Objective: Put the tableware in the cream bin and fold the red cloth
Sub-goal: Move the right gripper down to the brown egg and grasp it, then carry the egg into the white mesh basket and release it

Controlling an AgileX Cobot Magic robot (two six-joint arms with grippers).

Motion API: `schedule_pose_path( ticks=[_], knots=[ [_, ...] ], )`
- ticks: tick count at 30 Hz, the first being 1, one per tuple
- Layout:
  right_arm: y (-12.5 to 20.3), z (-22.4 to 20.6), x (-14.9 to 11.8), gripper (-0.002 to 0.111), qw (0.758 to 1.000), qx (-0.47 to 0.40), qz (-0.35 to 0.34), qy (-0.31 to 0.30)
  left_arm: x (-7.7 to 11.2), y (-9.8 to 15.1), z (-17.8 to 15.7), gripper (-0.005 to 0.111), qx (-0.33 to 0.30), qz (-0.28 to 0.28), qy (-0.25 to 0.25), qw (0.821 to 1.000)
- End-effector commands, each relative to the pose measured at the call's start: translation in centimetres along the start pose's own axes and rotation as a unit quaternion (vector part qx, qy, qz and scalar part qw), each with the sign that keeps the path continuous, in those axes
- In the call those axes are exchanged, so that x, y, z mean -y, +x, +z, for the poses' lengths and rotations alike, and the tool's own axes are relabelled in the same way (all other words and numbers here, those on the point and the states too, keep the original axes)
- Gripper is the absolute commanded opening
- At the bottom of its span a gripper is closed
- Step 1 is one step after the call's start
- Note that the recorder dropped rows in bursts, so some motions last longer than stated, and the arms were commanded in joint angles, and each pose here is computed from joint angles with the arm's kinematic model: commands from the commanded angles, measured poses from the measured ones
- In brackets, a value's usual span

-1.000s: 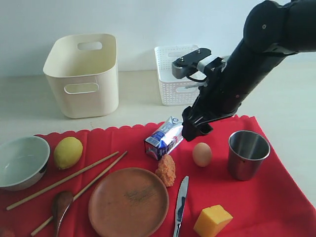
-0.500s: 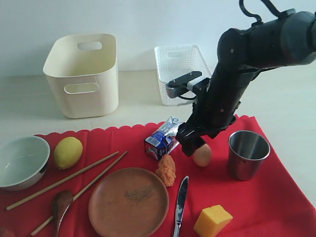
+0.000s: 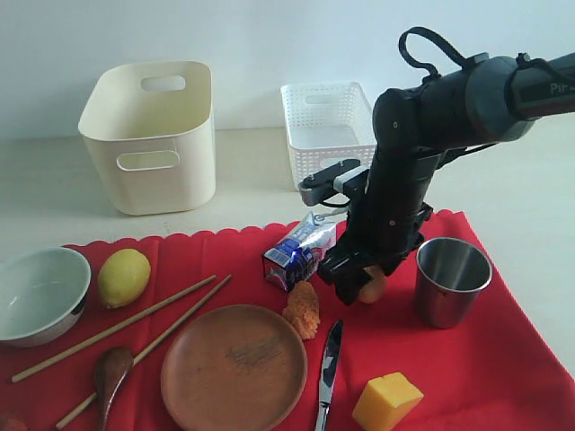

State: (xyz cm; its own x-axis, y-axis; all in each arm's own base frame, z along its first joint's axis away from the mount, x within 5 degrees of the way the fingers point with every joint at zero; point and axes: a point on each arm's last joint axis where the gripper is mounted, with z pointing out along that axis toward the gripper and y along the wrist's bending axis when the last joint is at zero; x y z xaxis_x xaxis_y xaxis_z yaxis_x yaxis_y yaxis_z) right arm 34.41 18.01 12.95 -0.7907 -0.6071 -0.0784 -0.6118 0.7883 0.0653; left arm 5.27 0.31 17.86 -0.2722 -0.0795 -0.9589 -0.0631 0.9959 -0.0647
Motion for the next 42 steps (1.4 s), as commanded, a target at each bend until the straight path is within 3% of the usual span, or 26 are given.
schedule_pose_path(
  ticks=[1,13,21,29,35,42],
  knots=[
    [-0.1,0.2,0.0,0.053,1.0,-0.003,0.001,0.003,0.0,-0.2,0.0,0.0,0.005,0.002,0.0,1.0],
    [-2.5,-5.6,0.3,0.001,0.999,0.041,-0.001,0.025,0.0,-0.2,0.0,0.0,0.005,0.002,0.0,1.0],
    [-5.1,-11.5,0.8,0.0,0.982,0.178,-0.006,0.055,0.0,-0.2,0.0,0.0,0.005,0.002,0.0,1.0],
    [-9.3,-15.9,5.4,0.0,0.956,0.28,0.028,0.083,0.0,-0.2,0.0,0.0,0.005,0.002,0.0,1.0],
    [-12.1,-14.3,8.9,0.0,0.948,0.312,0.035,0.052,0.0,-0.2,0.0,0.0,0.005,0.002,0.0,1.0],
    [-14.7,-8.8,11.3,0.0,0.948,0.309,0.034,0.066,0.0,-0.2,0.0,0.0,0.005,0.002,0.0,1.0]
  ],
)
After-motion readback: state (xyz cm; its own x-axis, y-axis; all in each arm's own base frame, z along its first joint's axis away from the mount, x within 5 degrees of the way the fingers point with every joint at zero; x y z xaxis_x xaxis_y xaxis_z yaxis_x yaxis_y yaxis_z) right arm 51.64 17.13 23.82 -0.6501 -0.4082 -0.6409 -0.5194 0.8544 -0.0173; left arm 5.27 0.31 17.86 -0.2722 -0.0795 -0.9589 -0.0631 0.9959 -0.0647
